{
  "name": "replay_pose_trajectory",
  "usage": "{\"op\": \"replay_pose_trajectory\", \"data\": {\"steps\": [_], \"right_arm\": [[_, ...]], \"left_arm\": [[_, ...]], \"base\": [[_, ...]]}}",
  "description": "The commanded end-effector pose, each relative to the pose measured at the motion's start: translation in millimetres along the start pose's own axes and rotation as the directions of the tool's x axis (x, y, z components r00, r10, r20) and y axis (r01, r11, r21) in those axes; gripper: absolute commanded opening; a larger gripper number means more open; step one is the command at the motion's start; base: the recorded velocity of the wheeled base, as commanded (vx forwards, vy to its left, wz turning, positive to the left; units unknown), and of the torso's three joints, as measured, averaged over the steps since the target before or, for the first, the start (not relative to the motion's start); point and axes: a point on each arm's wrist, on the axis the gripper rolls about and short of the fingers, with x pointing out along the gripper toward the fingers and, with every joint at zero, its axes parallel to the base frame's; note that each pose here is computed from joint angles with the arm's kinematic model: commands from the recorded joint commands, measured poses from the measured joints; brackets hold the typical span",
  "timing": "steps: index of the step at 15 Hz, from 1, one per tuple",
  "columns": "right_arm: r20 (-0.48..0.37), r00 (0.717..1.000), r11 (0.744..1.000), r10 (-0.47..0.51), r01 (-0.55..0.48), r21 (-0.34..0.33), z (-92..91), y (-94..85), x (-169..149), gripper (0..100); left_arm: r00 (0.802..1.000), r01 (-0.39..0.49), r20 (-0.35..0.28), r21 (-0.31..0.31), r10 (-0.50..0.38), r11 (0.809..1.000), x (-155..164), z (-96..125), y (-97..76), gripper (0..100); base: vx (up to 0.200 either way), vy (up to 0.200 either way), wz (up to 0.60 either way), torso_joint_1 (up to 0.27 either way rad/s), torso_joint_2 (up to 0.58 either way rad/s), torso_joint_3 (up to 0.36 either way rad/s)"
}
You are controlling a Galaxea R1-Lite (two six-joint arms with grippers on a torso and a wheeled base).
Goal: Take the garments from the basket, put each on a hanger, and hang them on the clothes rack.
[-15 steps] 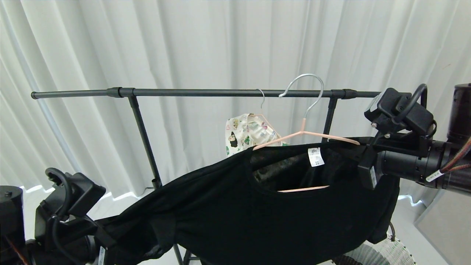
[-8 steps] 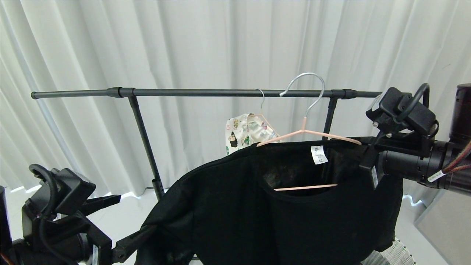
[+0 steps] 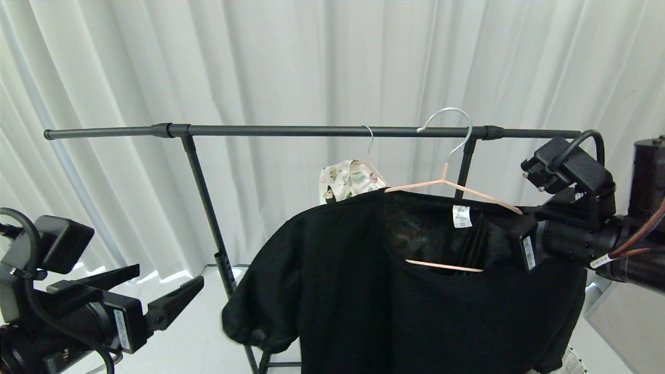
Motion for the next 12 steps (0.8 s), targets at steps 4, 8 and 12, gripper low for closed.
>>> {"op": "replay_pose_trajectory", "data": {"steps": [4,8,12], "right_arm": [[-0.147,0.981,0.990,-0.125,0.133,0.046,-33.6,3.0,-2.6,0],[-0.278,0.944,0.974,-0.180,0.209,0.082,-66.4,2.0,-23.9,0],[-0.394,0.864,0.927,-0.314,0.369,0.068,-103.4,-17.5,-49.4,0]], "left_arm": [[0.989,-0.144,-0.012,-0.032,0.144,0.989,9.0,5.8,2.8,100],[0.976,-0.218,-0.034,-0.022,0.217,0.976,17.2,7.0,4.0,100],[0.977,-0.212,-0.040,-0.004,0.212,0.977,18.8,6.7,3.0,100]], "base": [[0.000,0.000,0.00,0.000,0.00,0.000],[0.000,0.000,0.00,0.000,0.00,0.000],[0.000,0.000,0.00,0.000,0.00,0.000]]}}
